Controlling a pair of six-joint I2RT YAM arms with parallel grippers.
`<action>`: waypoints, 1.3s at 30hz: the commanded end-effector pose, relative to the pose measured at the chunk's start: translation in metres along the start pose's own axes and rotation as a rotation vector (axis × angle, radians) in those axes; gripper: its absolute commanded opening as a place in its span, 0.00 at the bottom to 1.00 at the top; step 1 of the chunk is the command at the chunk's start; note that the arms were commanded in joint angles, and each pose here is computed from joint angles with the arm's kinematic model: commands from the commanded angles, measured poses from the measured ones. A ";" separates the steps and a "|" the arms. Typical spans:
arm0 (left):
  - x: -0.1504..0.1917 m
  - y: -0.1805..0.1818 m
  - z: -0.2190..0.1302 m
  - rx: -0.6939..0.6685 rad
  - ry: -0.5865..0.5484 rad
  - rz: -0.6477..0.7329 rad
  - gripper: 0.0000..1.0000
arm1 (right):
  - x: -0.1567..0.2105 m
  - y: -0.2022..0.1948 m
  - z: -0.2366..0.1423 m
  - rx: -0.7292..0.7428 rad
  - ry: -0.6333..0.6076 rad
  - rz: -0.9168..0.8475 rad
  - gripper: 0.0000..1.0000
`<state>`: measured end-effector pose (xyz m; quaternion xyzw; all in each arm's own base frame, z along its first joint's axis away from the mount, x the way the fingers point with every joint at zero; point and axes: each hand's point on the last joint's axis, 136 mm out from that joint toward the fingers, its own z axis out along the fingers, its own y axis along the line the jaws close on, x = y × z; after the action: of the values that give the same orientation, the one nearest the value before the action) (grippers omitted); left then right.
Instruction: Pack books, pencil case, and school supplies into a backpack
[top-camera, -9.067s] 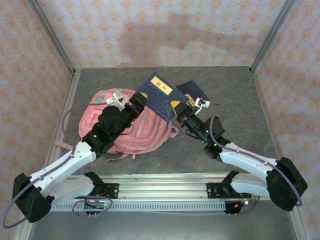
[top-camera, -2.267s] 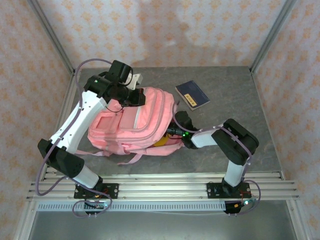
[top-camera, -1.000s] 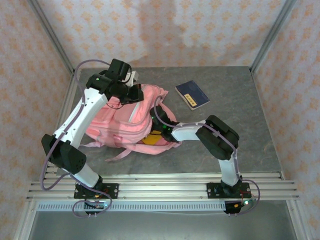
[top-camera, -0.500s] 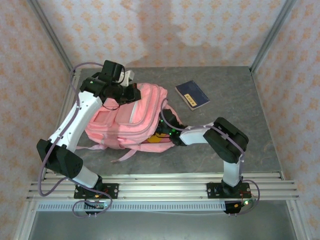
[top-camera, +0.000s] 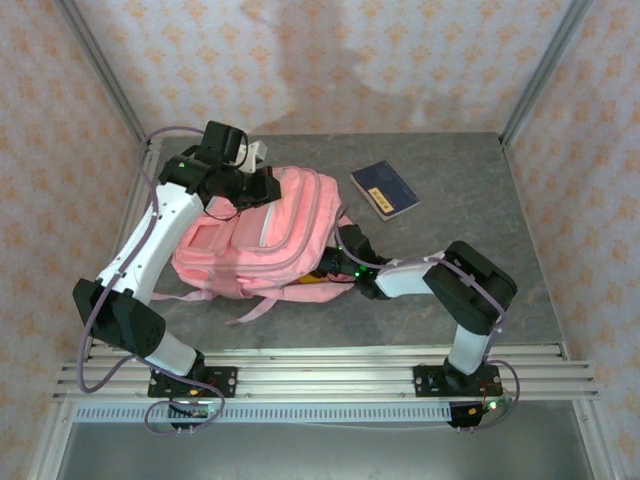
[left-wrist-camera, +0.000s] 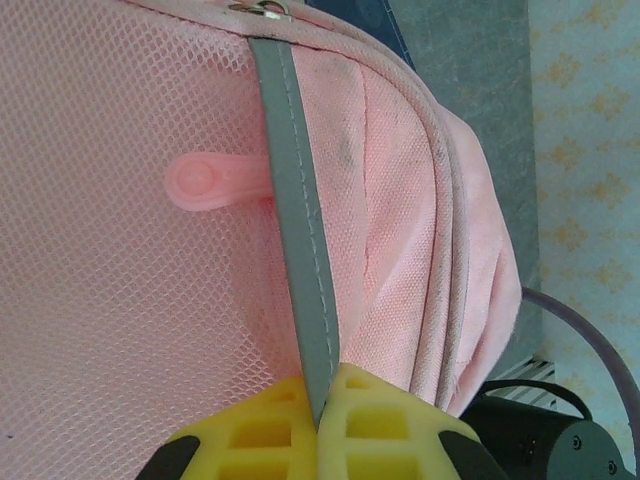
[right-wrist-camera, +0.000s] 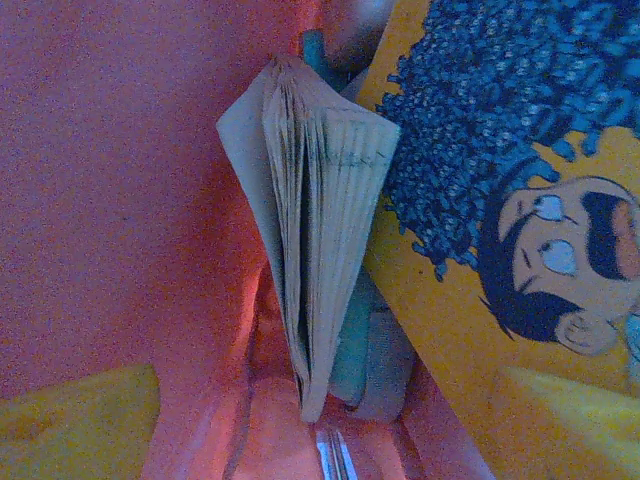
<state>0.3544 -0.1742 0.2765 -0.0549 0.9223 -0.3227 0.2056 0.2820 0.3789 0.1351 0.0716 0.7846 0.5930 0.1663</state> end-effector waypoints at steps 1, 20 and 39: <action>-0.026 -0.036 -0.036 0.130 -0.152 0.073 0.00 | -0.010 0.015 -0.022 -0.061 -0.033 -0.047 0.85; -0.025 -0.035 -0.039 0.122 -0.157 0.080 0.00 | -0.051 -0.019 -0.078 0.171 -0.270 -0.018 0.07; 0.033 0.034 0.055 -0.332 0.025 0.156 0.00 | -0.142 -0.012 -0.246 0.729 -0.606 -0.211 0.27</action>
<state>0.3488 -0.1997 0.2347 -0.0118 0.9522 -0.2187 0.2129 0.3346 0.1356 0.2350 0.2159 0.8192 0.2978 0.4401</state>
